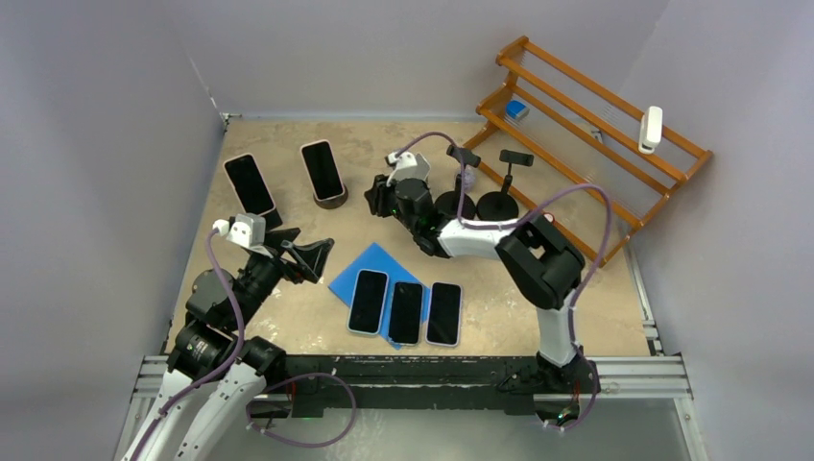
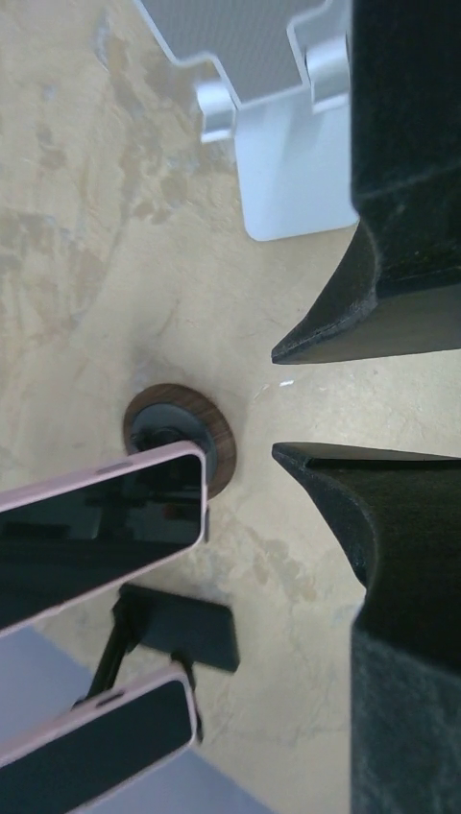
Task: Remove the phone from the phone stand
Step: Place the phone stand at the center of the board, then move the phone stand to the center of the board.
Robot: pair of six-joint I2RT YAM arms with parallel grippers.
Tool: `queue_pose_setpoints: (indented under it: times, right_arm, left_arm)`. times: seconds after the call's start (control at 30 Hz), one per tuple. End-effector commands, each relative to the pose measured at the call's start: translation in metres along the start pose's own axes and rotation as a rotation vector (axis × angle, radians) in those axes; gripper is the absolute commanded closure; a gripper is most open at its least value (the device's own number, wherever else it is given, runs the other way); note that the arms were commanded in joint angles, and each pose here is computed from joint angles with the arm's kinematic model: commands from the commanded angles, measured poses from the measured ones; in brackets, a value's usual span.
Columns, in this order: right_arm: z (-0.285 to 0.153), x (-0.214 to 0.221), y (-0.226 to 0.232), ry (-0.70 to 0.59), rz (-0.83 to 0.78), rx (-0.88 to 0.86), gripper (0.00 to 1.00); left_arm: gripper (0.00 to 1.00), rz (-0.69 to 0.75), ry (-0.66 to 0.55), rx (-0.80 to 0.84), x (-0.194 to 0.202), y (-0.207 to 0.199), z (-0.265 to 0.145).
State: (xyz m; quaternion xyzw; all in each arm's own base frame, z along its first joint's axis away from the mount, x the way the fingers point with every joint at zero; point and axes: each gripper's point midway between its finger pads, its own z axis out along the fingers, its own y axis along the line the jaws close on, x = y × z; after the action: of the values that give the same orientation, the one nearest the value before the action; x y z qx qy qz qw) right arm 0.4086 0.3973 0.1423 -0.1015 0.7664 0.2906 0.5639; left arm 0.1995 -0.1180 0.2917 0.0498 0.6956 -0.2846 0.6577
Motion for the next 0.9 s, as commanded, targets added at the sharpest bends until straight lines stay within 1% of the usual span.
queue_pose_setpoints:
  times: [0.0,0.2,0.43,0.6,0.87]
  right_arm:
    - [0.021,0.021,0.008,0.085,0.011,-0.024,0.62]
    - [0.042,0.046,-0.013,0.136,0.026,0.061,0.62]
    - [0.047,0.062,-0.062,0.169,0.087,0.173,0.63]
    - [0.043,0.064,-0.093,0.169,0.115,0.235,0.62]
    - [0.042,0.059,-0.123,0.152,0.128,0.304,0.61]
  left_arm:
    - [0.19,-0.009,-0.053,0.006,-0.013,-0.002,0.000]
    - [0.19,-0.009,-0.050,0.004,-0.013,-0.002,0.001]
    - [0.19,-0.016,-0.039,-0.004,-0.011,-0.001,0.003]
    - [0.19,-0.017,-0.033,-0.004,-0.010,-0.001,0.004]
    - [0.19,-0.016,-0.030,-0.008,-0.010,0.000,0.004]
